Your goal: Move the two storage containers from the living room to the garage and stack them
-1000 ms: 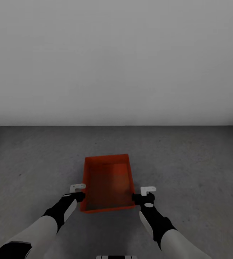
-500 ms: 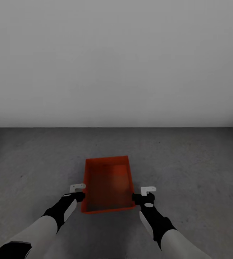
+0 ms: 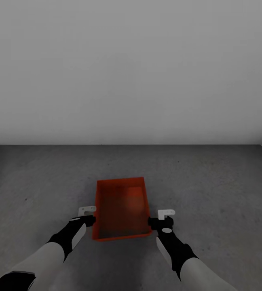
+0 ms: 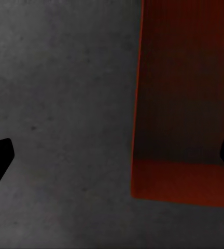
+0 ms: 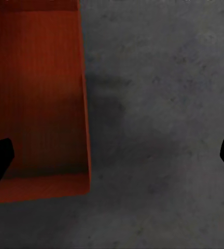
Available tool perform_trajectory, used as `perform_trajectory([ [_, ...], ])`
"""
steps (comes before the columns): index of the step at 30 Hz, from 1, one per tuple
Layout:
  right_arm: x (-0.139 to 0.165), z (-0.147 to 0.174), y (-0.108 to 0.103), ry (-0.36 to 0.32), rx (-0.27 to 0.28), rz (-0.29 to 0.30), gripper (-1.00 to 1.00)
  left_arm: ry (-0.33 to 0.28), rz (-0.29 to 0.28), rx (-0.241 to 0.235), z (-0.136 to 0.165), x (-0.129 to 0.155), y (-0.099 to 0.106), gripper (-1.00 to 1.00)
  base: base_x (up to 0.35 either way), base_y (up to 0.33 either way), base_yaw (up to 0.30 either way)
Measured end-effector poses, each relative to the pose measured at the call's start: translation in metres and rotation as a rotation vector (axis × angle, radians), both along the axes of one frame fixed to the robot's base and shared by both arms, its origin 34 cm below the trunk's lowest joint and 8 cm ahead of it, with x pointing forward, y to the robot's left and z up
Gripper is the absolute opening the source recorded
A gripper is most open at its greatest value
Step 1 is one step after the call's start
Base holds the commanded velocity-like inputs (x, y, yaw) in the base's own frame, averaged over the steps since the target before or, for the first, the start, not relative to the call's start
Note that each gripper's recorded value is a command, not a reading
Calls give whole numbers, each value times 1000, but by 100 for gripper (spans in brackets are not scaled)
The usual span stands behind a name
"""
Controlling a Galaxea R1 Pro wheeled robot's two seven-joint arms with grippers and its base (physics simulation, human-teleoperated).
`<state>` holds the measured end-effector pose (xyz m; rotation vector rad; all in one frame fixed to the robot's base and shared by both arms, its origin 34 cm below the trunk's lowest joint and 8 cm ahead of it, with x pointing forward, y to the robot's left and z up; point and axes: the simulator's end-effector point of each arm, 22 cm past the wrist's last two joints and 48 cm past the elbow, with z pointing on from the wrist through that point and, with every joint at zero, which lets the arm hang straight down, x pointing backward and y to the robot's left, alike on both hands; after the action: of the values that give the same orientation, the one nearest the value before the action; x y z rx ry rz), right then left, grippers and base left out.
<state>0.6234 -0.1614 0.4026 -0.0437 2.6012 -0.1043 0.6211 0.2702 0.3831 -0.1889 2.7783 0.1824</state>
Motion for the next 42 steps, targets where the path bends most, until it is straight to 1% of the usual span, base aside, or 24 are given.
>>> perform_trajectory([
  [22, 5, 41, -1, -7, 0, -3, 100, 1, 0, 1, 40, 4, 0, 100, 0, 0, 0],
  [42, 5, 75, 0, 1, 0, -1, 100, 0, 0, 1, 75, 5, 0, 100, 0, 0, 0],
])
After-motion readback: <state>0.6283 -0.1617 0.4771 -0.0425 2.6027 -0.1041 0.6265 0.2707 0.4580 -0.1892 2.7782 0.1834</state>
